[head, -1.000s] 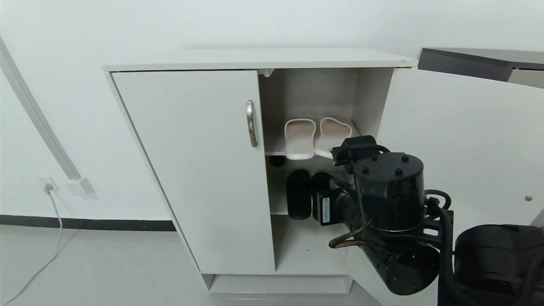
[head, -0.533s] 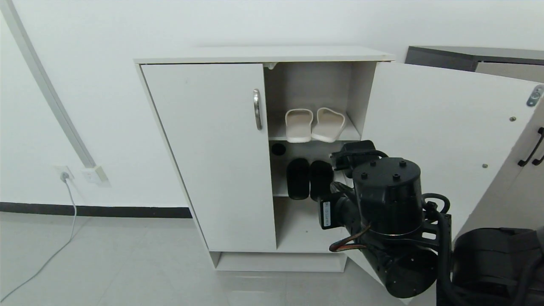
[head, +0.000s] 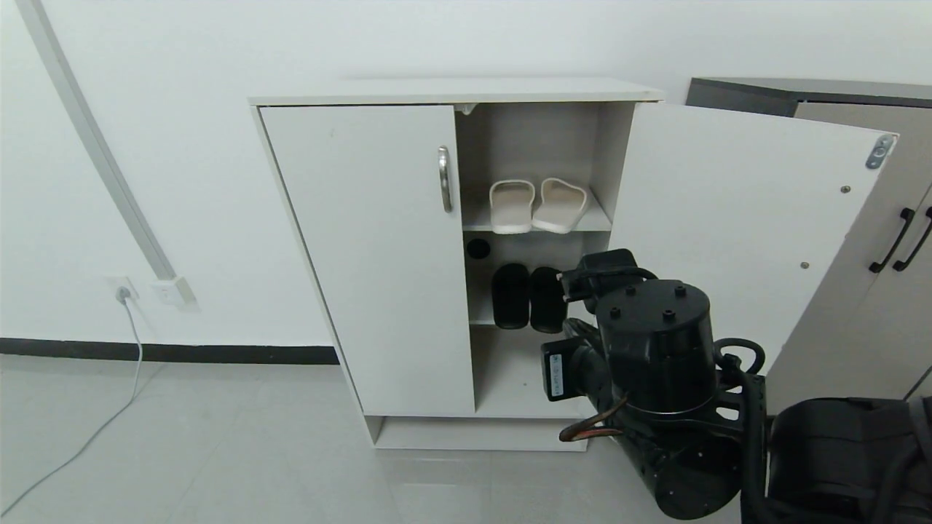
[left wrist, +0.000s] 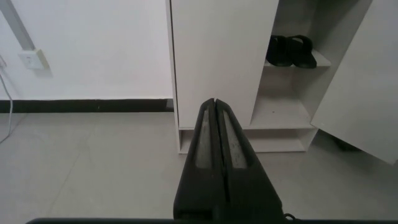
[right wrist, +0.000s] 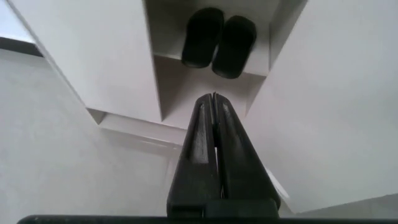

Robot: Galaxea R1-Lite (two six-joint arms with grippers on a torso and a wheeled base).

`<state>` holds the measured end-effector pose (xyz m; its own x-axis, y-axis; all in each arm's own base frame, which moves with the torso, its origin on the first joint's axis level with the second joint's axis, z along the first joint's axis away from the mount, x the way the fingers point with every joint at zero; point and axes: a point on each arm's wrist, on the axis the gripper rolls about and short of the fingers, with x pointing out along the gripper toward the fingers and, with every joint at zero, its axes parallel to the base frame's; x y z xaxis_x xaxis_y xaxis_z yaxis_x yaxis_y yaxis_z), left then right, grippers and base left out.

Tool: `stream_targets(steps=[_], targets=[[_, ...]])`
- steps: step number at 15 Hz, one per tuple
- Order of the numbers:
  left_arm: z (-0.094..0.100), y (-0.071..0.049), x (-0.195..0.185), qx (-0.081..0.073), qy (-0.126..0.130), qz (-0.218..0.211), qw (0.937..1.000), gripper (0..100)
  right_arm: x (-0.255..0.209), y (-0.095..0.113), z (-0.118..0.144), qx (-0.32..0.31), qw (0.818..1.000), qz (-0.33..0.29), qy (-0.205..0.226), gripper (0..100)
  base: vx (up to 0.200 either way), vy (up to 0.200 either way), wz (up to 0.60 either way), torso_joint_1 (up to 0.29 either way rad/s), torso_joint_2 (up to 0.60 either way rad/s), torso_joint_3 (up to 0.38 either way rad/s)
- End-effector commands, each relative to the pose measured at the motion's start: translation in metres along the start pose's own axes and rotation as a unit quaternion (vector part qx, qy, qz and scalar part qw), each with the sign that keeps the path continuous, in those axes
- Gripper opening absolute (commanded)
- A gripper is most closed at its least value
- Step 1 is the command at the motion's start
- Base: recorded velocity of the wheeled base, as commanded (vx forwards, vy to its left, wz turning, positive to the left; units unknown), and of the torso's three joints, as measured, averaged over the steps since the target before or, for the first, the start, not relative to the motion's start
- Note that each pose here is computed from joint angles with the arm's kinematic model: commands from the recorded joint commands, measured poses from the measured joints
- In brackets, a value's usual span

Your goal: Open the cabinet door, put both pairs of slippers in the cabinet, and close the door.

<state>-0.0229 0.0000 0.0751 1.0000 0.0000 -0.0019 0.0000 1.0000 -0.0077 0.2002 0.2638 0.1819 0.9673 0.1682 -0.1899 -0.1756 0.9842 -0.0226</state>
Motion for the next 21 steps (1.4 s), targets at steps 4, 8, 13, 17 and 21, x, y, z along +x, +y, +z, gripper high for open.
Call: stream_targets(steps=[4, 8, 13, 17, 21], targets=[[0.0, 0.0, 0.0, 0.003, 0.001, 0.0, 1.0, 0, 0.005, -0.001, -0.005, -0.004, 1.0, -0.005, 0.006, 0, 0.0, 0.0, 0.0, 0.0, 0.0, 0.0], [0.0, 0.0, 0.0, 0.003, 0.001, 0.0, 1.0, 0, 0.006, -0.003, -0.008, -0.003, 1.0, 0.009, 0.01, 0, 0.0, 0.0, 0.0, 0.001, -0.02, -0.023], [0.0, 0.0, 0.0, 0.003, 0.001, 0.0, 1.0, 0, 0.006, -0.01, -0.01, -0.003, 1.0, 0.002, 0.012, 0, 0.0, 0.0, 0.0, 0.029, -0.31, -0.34], [0.0, 0.0, 0.0, 0.003, 0.001, 0.0, 1.0, 0, 0.009, -0.009, -0.014, -0.007, 1.0, 0.0, 0.015, 0, 0.0, 0.0, 0.0, 0.069, -0.49, -0.35], [0.0, 0.0, 0.0, 0.003, 0.001, 0.0, 1.0, 0, 0.008, -0.01, -0.015, -0.008, 1.0, 0.001, 0.017, 0, 0.0, 0.0, 0.0, 0.13, -0.46, -0.331]])
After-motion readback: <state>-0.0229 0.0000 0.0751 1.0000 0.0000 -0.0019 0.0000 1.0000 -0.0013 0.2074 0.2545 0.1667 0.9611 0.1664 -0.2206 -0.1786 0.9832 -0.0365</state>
